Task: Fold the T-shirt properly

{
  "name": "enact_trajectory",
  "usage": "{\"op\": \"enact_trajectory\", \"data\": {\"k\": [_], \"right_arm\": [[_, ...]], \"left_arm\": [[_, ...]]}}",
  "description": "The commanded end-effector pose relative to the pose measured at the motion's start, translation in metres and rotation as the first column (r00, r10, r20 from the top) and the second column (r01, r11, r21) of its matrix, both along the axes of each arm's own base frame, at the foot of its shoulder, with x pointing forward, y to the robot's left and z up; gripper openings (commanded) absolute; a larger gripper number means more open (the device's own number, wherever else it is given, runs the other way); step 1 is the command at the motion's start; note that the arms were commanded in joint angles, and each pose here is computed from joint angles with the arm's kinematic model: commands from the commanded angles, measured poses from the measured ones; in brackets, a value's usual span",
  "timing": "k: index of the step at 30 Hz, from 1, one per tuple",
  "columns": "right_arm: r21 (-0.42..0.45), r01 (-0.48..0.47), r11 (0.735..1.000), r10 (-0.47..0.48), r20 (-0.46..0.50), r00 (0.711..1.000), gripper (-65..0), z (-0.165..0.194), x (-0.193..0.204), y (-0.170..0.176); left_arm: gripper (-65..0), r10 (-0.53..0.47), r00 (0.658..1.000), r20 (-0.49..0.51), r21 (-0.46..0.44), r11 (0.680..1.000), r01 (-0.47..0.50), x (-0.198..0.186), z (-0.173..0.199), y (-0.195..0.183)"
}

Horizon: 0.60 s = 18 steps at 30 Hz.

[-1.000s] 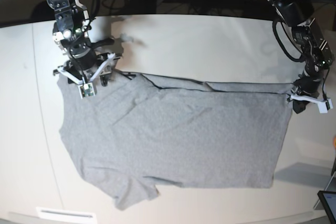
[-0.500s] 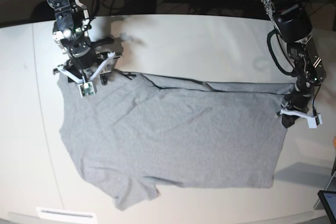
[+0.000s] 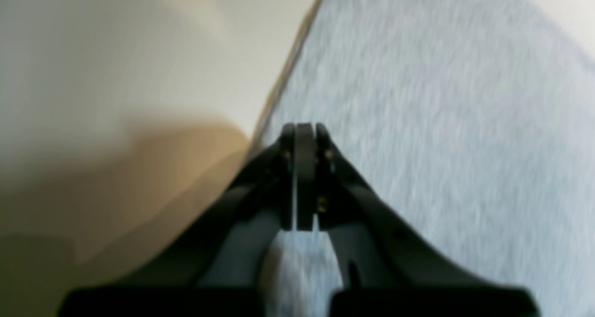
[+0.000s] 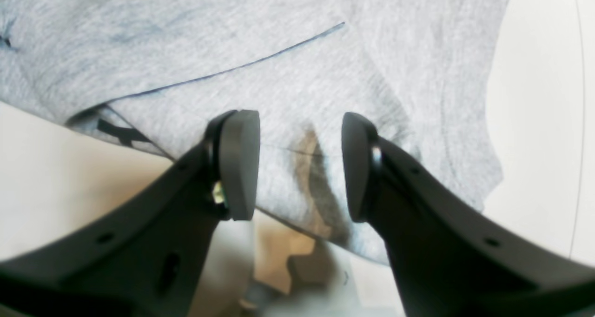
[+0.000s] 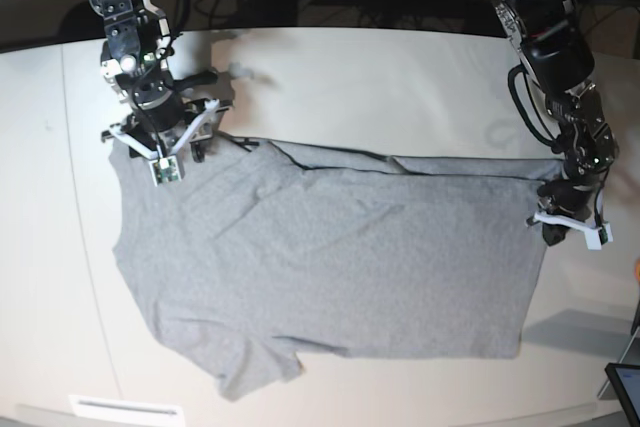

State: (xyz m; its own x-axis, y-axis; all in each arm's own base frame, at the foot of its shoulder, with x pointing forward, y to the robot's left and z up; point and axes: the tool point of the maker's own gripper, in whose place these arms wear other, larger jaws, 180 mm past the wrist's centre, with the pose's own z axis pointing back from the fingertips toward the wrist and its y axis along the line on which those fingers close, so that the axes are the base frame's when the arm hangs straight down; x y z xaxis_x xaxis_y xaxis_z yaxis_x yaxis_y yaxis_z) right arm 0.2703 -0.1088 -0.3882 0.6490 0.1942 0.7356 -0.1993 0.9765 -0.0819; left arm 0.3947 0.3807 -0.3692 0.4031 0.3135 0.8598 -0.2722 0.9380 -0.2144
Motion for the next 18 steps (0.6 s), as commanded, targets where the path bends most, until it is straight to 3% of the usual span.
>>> {"op": "enact_trajectory", "data": {"k": [1, 4, 15, 18], "right_arm": [[0.000, 0.002, 1.000, -0.002, 0.044, 0.999, -37.9, 0.011, 0.008, -0.001], [0.000, 0.002, 1.000, -0.002, 0.038, 0.999, -37.9, 0.009, 0.006, -0.001], [0.000, 0.000, 1.000, 0.000, 0.028, 1.000, -37.9, 0.006, 0.002, 0.000], [0.000, 0.000, 1.000, 0.000, 0.028, 1.000, -37.9, 0.006, 0.002, 0.000]], "left_arm": [[-65.0, 0.038, 0.997, 0.074, 0.024, 0.999, -0.040, 0.012, 0.027, 0.016], [-65.0, 0.085, 0.994, 0.064, 0.025, 0.996, -0.087, 0.010, 0.026, 0.024], [-65.0, 0.052, 0.995, 0.079, 0.055, 0.997, -0.057, 0.010, 0.038, 0.018], [-56.6, 0.017, 0.999, 0.043, 0.097, 0.995, -0.021, -0.004, 0.045, 0.012]]}}
